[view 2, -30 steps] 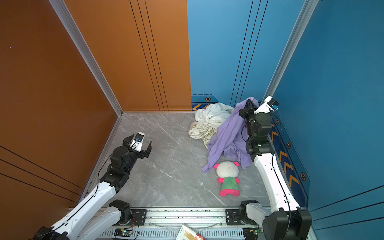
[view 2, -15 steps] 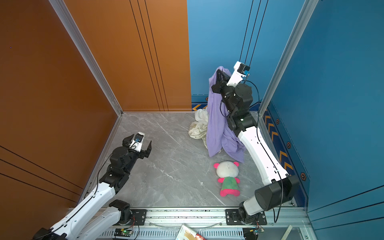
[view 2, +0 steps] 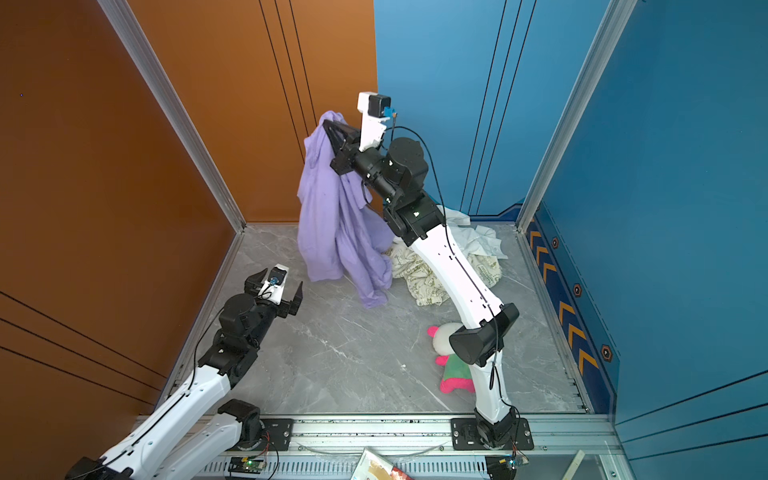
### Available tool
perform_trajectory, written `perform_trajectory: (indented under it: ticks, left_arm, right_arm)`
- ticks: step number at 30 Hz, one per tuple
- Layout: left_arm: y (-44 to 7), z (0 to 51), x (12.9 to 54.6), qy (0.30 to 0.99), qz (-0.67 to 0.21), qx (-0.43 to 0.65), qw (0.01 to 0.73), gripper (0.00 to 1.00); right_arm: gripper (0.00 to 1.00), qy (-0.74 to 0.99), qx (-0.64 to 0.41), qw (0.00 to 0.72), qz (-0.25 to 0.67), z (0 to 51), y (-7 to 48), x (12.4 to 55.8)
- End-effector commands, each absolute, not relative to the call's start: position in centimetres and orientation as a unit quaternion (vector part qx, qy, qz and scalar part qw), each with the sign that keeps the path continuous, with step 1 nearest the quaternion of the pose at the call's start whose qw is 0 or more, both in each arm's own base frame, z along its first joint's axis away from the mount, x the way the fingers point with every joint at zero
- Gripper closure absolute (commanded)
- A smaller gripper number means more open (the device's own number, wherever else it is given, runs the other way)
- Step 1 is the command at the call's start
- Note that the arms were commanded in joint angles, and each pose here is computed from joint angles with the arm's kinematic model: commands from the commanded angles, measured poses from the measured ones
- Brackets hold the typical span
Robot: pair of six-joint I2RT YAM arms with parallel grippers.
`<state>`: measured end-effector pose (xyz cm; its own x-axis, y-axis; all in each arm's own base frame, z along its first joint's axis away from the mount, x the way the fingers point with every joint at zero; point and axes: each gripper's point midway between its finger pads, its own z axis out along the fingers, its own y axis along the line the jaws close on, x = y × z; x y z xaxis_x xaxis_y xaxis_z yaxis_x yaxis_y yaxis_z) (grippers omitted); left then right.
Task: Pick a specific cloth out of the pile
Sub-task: 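Carry the T-shirt toward the left gripper and drop it on the floor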
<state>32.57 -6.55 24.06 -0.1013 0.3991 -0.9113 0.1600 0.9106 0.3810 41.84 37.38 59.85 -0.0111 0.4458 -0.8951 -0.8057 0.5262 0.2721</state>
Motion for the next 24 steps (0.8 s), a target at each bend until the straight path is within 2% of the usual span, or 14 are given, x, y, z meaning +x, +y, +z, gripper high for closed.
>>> perform_trajectory:
  ticks: [1,4,10,13,14,15,18,21,24]
  left_arm:
    - [-6.5,23.6,32.3,0.737,0.101,0.194,0.64,0.02]
    - [-6.5,23.6,32.3,0.737,0.102,0.193,0.639,0.02]
    - [-6.4,23.6,32.3,0.737,0.104,0.191,0.64,0.02]
    - [-6.2,23.7,32.3,0.738,0.108,0.186,0.64,0.02]
    - [-6.2,23.6,32.3,0.738,0.108,0.185,0.639,0.02]
    - [-6.1,23.6,32.3,0.739,0.109,0.183,0.639,0.02]
    - [-6.0,23.5,32.4,0.741,0.11,0.178,0.638,0.02]
    - [-5.7,23.4,32.5,0.75,0.106,0.164,0.632,0.02]
    - [-5.4,23.2,32.8,0.77,0.098,0.139,0.615,0.02]
  right_arm:
    - [1.0,0.602,-0.21,0.629,0.444,54.7,39.9,42.7]
    - [1.0,0.679,-0.231,0.564,0.41,47.1,41.5,44.3]
    - [0.92,0.807,-0.224,0.442,0.32,32.0,40.7,45.5]
    - [0.79,0.843,-0.24,0.366,0.312,26.4,40.7,44.0]
    - [0.66,0.851,-0.245,0.346,0.31,25.0,40.6,43.5]
    - [0.53,0.857,-0.247,0.332,0.306,24.0,40.4,43.1]
    - [0.33,0.866,-0.247,0.323,0.29,23.0,39.5,42.9]
    - [0.24,0.863,-0.243,0.351,0.27,24.9,37.8,43.1]
    - [0.22,0.859,-0.235,0.372,0.261,26.6,36.3,43.2]
